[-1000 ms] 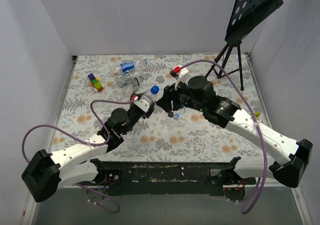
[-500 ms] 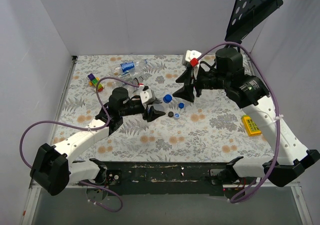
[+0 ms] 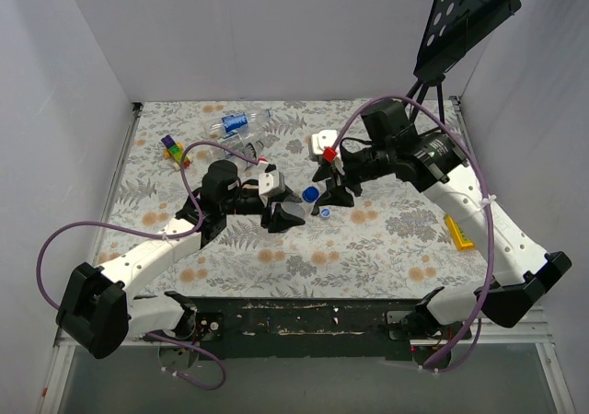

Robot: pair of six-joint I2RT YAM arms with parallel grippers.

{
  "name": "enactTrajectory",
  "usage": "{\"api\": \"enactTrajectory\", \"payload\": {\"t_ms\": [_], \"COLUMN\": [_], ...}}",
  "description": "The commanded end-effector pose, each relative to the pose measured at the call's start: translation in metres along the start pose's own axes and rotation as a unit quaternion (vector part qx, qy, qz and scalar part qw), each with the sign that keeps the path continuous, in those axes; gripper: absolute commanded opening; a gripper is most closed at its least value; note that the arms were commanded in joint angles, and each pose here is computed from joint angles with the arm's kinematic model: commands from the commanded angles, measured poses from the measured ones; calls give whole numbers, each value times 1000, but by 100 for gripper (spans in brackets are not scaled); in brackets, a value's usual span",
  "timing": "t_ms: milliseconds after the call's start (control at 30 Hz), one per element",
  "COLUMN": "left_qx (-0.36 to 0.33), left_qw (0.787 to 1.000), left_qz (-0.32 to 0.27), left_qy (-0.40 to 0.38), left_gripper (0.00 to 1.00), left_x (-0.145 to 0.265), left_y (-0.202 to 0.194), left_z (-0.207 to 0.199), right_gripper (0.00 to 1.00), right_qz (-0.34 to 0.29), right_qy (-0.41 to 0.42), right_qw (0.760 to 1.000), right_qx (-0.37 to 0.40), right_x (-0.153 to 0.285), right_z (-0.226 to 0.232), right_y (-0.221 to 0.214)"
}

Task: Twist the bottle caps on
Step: Screw the bottle cap onto the plastic bottle.

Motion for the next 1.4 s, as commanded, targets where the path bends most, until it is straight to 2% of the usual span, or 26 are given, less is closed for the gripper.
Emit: {"api": "enactTrajectory", "payload": {"t_ms": [0,267,533,700,767,833,900,1000,1033,1100,1133,1200,1267,1367], "left_qx": [-25,-30,-43,-72,-88,-107,-135,-183,-196,-213,-215,-215,-215,-203], "left_qw": [1000,999,999,991,984,973,957,919,902,886,885,889,900,935], "left_qz": [-15,-13,-5,5,1,5,24,65,82,90,90,95,94,81], "left_qy": [-1,2,27,115,157,204,258,342,377,402,403,392,368,278], "left_gripper": [0,0,0,0,0,0,0,0,0,0,0,0,0,1], "left_x": [2,3,5,12,13,14,15,16,19,22,23,22,19,9], "left_y": [16,15,14,13,14,15,12,5,1,1,2,3,3,4], "left_z": [4,4,8,17,18,18,17,13,12,9,9,8,6,-1], "right_gripper": [60,52,29,14,12,12,13,13,13,14,17,30,48,63], "right_qz": [7,33,39,57,53,29,-7,-56,-64,-77,-83,-97,-111,-111], "right_qy": [9,5,-1,-36,-75,-132,-176,-171,-169,-169,-170,-171,-175,-189], "right_qw": [999,999,999,994,985,963,929,880,872,866,866,873,887,913], "right_qx": [36,31,2,-90,-149,-233,-326,-439,-455,-465,-462,-447,-412,-343], "right_x": [-3,-13,-18,-26,-30,-34,-40,-53,-58,-64,-63,-56,-45,-24], "right_z": [1,-4,-4,-4,-7,-9,-8,3,6,9,8,9,10,13], "right_y": [8,5,5,-7,-12,-16,-25,-38,-45,-51,-49,-40,-27,-10]}}
Point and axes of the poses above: each gripper's point midway between its finger pads, its own x axis back along the fingers, its own z axis along the line the jaws close on, y = z × x, the point moved 9 cm from there along x, back along the fingers, and after that the axes turned 11 degrees about -x, right-handed, at the moved point
